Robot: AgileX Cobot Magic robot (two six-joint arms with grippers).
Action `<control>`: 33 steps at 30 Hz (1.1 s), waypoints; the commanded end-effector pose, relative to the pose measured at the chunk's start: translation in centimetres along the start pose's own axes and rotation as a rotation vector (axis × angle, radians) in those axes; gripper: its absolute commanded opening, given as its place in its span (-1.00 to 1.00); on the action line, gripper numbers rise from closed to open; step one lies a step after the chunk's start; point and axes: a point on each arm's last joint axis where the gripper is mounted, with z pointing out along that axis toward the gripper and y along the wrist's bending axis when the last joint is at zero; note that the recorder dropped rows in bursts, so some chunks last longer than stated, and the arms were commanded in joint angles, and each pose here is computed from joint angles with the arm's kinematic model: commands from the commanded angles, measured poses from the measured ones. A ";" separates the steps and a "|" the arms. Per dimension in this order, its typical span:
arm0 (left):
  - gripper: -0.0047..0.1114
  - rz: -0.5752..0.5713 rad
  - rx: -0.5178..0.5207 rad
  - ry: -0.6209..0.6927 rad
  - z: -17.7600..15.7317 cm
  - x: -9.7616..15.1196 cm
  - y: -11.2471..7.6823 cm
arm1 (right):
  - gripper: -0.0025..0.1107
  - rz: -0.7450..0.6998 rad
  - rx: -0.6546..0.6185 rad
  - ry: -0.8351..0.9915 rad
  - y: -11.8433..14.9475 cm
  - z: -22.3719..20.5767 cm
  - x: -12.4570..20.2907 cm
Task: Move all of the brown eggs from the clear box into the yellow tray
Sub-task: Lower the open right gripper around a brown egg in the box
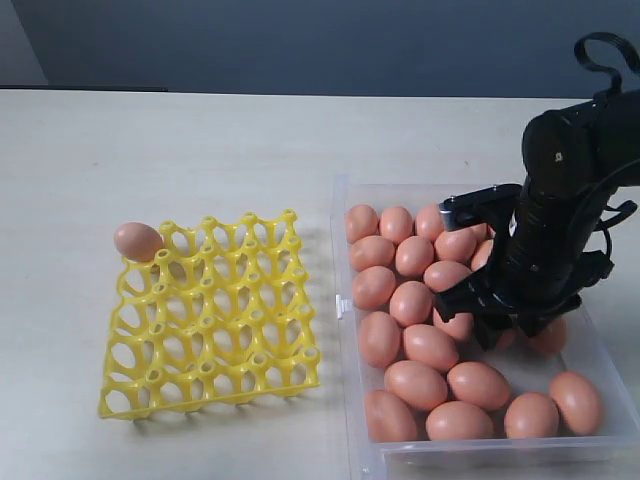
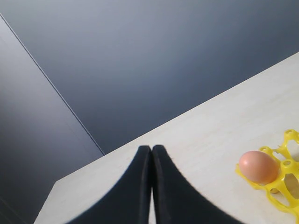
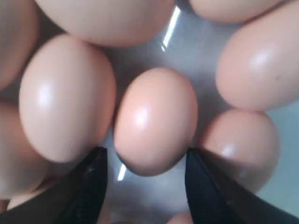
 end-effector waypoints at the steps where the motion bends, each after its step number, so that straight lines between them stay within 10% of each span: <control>1: -0.91 -0.003 0.006 -0.014 0.0 -0.1 0.0 | -0.07 0.016 -0.013 -0.063 0.0 1.0 -0.9; 33: -0.91 -0.003 0.006 -0.014 0.0 -0.1 0.0 | -0.07 0.033 -0.038 -0.125 0.3 -1.3 -2.5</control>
